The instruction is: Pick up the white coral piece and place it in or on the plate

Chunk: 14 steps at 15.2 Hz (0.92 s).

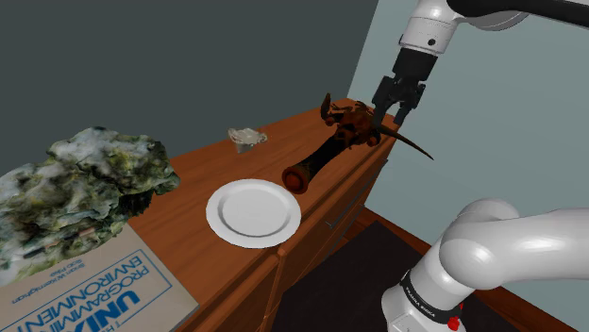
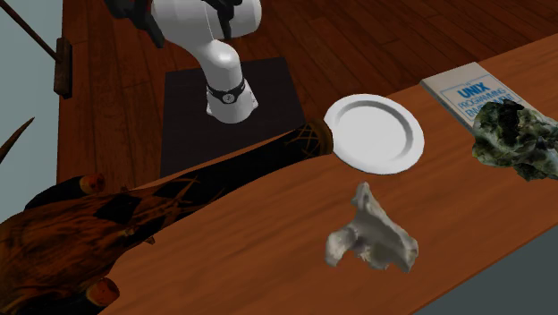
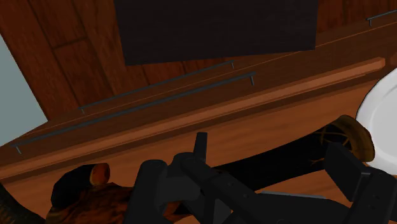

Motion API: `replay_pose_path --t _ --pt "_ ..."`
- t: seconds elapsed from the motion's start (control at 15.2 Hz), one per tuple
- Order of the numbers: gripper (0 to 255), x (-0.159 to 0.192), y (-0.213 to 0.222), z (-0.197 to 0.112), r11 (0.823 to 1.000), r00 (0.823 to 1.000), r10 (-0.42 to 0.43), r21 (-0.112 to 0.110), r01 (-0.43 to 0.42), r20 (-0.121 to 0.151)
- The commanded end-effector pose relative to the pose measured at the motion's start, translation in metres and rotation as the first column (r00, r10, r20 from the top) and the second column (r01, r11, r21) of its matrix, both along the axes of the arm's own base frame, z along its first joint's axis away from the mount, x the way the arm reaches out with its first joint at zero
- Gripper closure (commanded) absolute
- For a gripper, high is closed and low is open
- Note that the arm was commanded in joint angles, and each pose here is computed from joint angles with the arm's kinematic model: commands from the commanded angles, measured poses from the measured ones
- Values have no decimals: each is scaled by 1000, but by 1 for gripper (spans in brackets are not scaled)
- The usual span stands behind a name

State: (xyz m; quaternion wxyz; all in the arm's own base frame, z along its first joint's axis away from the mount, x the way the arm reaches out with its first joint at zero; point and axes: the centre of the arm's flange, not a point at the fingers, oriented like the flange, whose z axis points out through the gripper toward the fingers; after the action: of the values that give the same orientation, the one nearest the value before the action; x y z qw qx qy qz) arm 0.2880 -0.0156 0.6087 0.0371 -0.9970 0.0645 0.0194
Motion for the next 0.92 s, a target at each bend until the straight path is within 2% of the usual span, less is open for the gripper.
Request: replay_pose_path --t 0.0,0.86 --pt "0 0 0 0 1000 1000 0 0 0 0" --pt "0 112 106 -51 995 994 -99 35 98 41"
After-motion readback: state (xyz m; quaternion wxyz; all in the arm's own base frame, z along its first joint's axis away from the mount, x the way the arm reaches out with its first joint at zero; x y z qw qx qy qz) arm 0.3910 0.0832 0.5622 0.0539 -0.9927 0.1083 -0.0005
